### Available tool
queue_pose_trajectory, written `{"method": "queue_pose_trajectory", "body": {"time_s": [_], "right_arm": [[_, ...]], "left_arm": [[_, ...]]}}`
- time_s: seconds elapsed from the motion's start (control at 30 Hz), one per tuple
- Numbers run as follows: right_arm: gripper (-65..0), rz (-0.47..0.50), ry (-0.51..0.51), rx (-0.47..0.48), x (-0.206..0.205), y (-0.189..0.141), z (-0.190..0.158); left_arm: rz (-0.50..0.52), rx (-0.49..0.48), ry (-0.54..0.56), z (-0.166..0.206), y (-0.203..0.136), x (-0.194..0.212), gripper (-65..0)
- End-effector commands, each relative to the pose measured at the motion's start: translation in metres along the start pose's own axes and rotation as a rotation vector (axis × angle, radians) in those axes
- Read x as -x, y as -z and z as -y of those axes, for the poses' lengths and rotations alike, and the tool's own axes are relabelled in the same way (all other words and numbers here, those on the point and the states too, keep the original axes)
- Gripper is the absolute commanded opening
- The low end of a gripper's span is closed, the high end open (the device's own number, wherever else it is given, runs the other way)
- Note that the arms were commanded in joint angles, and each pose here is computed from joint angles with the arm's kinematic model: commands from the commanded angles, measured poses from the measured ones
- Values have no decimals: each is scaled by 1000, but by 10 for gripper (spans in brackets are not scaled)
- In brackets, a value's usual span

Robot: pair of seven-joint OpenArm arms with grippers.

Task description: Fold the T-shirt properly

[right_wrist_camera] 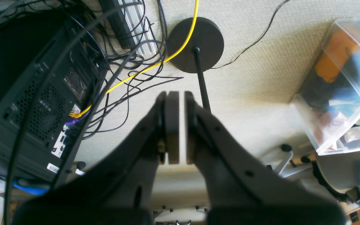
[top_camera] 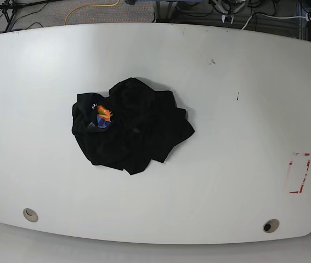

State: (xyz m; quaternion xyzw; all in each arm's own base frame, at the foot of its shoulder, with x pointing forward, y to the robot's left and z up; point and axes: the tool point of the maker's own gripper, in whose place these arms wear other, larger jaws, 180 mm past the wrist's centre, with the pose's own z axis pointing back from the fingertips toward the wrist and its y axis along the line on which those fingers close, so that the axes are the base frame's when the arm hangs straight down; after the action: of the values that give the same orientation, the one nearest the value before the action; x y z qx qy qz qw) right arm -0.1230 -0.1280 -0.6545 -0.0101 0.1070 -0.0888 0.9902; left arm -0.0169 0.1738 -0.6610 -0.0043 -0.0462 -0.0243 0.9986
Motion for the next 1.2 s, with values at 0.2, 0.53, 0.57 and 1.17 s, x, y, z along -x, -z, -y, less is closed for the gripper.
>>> {"method": "queue_pose_trajectory", "body": {"time_s": [0.2,0.53,0.57,1.17], "right_arm": [[-627,-11,0,12,5,0,5],[-627,-19,1,11,11,0,5],[-626,-19,1,11,11,0,5],[-628,-12,5,14,17,0,7]], "left_arm": [[0,-1,2,-1,-1,5,-301],[-7,0,4,0,-1,9,-303],[-8,0,4,-1,-2,10,-303],[2,2,10,-2,-3,12,-302]]}}
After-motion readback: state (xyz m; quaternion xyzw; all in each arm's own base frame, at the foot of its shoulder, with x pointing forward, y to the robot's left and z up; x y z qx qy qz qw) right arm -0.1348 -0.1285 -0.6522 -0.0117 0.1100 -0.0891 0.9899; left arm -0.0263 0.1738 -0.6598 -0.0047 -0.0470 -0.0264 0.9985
